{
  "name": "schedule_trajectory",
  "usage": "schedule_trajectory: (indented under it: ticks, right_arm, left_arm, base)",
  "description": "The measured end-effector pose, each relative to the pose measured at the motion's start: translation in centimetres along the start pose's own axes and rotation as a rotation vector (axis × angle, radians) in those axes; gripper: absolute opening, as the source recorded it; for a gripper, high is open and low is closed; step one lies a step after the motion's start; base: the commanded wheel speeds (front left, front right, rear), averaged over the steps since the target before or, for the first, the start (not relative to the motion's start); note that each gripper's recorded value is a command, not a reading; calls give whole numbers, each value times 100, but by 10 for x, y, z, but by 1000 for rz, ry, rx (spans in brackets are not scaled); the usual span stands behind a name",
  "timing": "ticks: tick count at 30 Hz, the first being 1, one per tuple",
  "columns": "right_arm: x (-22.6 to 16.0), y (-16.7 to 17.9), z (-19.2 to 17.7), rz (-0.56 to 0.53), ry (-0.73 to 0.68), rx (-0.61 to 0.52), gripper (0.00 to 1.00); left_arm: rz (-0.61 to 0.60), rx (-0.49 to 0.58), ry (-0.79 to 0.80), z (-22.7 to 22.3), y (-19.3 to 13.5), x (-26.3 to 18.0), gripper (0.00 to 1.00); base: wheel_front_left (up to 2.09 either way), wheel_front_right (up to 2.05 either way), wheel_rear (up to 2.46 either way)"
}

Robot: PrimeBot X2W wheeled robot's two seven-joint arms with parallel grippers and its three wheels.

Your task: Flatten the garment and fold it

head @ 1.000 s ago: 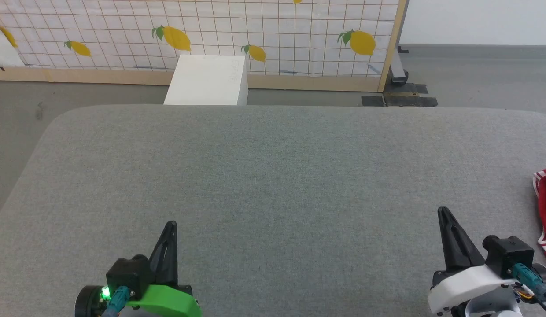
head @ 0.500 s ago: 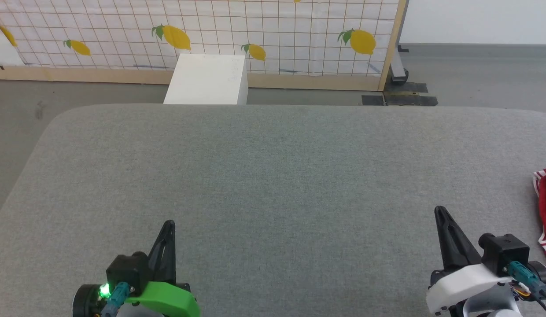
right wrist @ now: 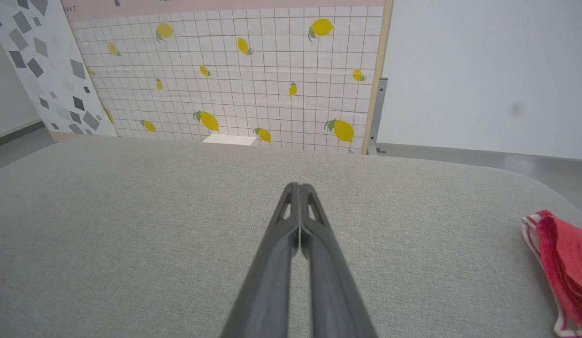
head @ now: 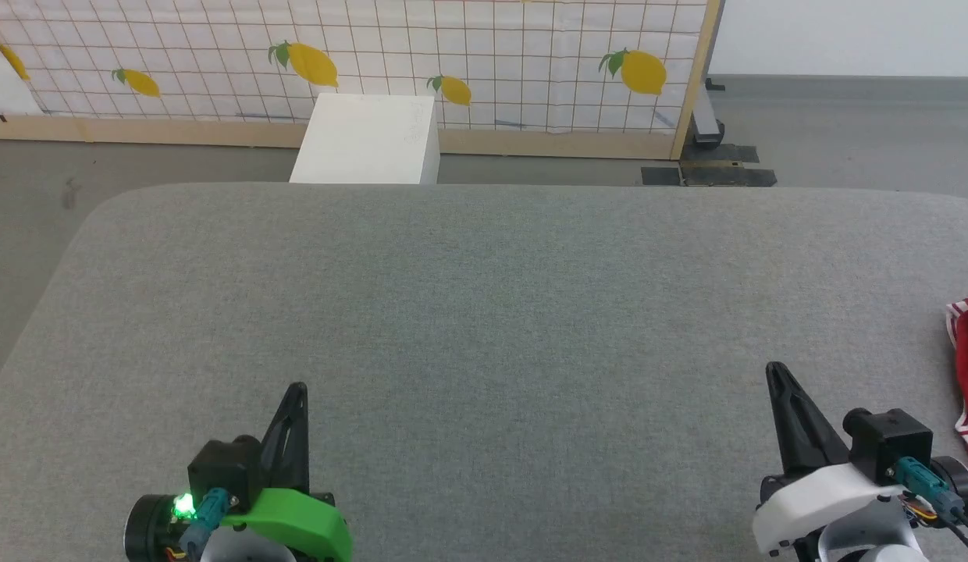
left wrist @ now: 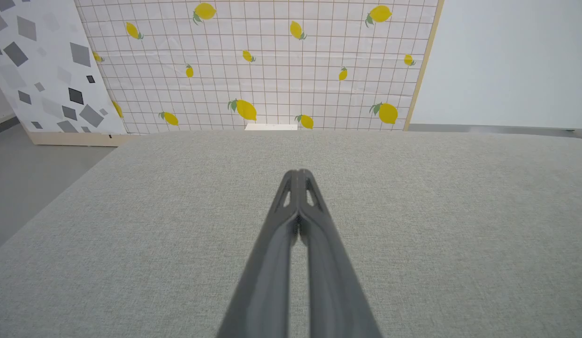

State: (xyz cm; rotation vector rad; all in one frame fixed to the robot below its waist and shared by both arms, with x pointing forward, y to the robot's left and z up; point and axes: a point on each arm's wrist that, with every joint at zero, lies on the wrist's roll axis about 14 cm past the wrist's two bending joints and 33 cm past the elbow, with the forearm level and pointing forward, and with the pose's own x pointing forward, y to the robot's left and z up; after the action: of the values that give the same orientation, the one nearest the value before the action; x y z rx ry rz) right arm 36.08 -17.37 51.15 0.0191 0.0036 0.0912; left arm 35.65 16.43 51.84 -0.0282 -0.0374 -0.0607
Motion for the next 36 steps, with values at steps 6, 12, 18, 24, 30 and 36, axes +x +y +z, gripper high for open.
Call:
schedule_trajectory:
  ticks: [6,12,18,24,30,36]
  right_arm:
    - [1,1,1,4,3,-2,0]
    - [2,2,2,8,5,-11,0]
    - [3,4,2,12,8,-14,0]
    - [4,5,4,17,8,-23,0]
    - [5,7,6,22,7,-32,0]
    - [6,8,7,27,11,-41,0]
  left_arm:
    - [6,8,7,0,2,1,0]
    - [14,12,18,-1,4,2,0]
    - [17,31,24,-1,5,3,0]
    - [24,38,27,1,7,6,0]
    - [29,47,36,0,8,6,0]
    - [34,51,40,1,10,7,0]
  base:
    - [0,0,0]
    - [0,0,0]
    - [0,0,0]
    - [0,0,0]
    - [0,0,0]
    - [0,0,0]
